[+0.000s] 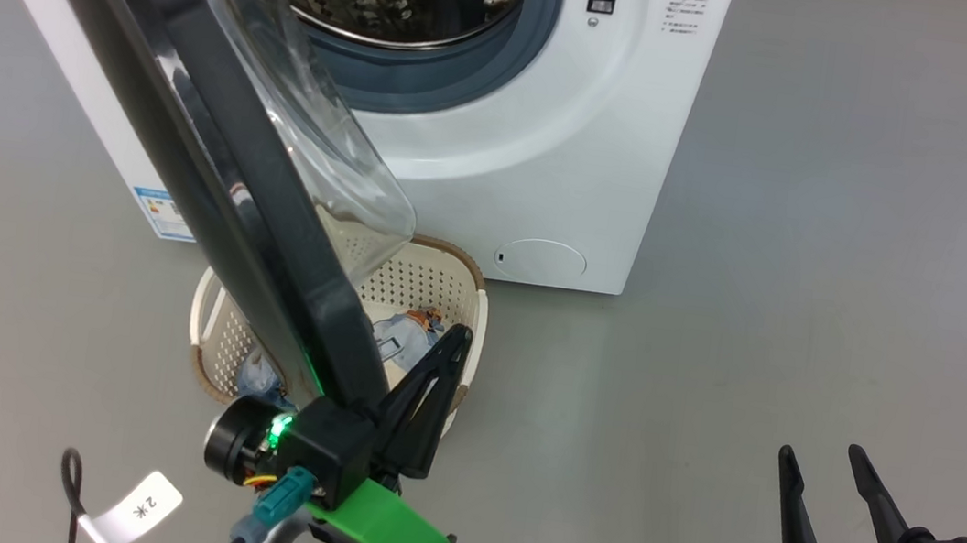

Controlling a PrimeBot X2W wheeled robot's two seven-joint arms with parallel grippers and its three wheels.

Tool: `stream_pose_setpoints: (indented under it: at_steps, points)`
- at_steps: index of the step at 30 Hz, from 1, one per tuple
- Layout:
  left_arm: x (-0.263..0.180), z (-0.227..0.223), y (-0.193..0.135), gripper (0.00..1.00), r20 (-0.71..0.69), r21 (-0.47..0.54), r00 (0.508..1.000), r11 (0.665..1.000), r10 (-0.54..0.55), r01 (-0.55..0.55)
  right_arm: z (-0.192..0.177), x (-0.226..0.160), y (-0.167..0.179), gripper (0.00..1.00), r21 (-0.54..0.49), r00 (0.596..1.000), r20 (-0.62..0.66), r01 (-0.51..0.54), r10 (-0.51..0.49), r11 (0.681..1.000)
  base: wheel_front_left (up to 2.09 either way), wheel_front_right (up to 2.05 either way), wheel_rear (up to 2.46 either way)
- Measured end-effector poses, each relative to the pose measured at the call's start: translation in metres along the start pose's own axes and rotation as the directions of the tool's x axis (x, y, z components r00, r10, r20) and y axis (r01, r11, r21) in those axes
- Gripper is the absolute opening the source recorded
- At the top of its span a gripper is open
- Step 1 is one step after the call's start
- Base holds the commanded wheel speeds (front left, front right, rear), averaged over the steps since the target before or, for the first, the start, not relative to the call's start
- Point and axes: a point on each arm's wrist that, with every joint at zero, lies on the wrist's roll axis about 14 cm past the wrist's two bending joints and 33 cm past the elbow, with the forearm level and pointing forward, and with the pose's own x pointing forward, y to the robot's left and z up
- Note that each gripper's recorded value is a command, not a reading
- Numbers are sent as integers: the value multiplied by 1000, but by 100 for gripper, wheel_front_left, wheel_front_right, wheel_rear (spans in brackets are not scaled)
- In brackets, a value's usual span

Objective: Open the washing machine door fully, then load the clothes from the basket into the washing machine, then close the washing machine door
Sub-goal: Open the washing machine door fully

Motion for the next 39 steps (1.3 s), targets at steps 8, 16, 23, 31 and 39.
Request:
stream_pose_setpoints:
  at_steps: [8,16,23,31,39]
  points:
    - [-5,-9,12,0,-31,-12,999,999,45,-45,1,12,10,100,2,999,7,-32,32,999,0,0,0]
    - [-10,-14,23,0,-64,-11,994,996,93,-94,0,15,16,100,5,999,5,-51,51,999,0,0,0]
    - [-14,-16,30,0,-81,-19,989,991,127,-129,3,14,18,100,5,998,11,-56,55,998,0,0,0]
    - [-18,-20,35,0,-105,-40,981,985,161,-166,1,14,21,100,8,998,7,-63,63,998,0,0,0]
    - [-21,-19,41,0,-104,-35,977,981,184,-189,1,18,28,100,18,997,6,-83,83,996,0,0,0]
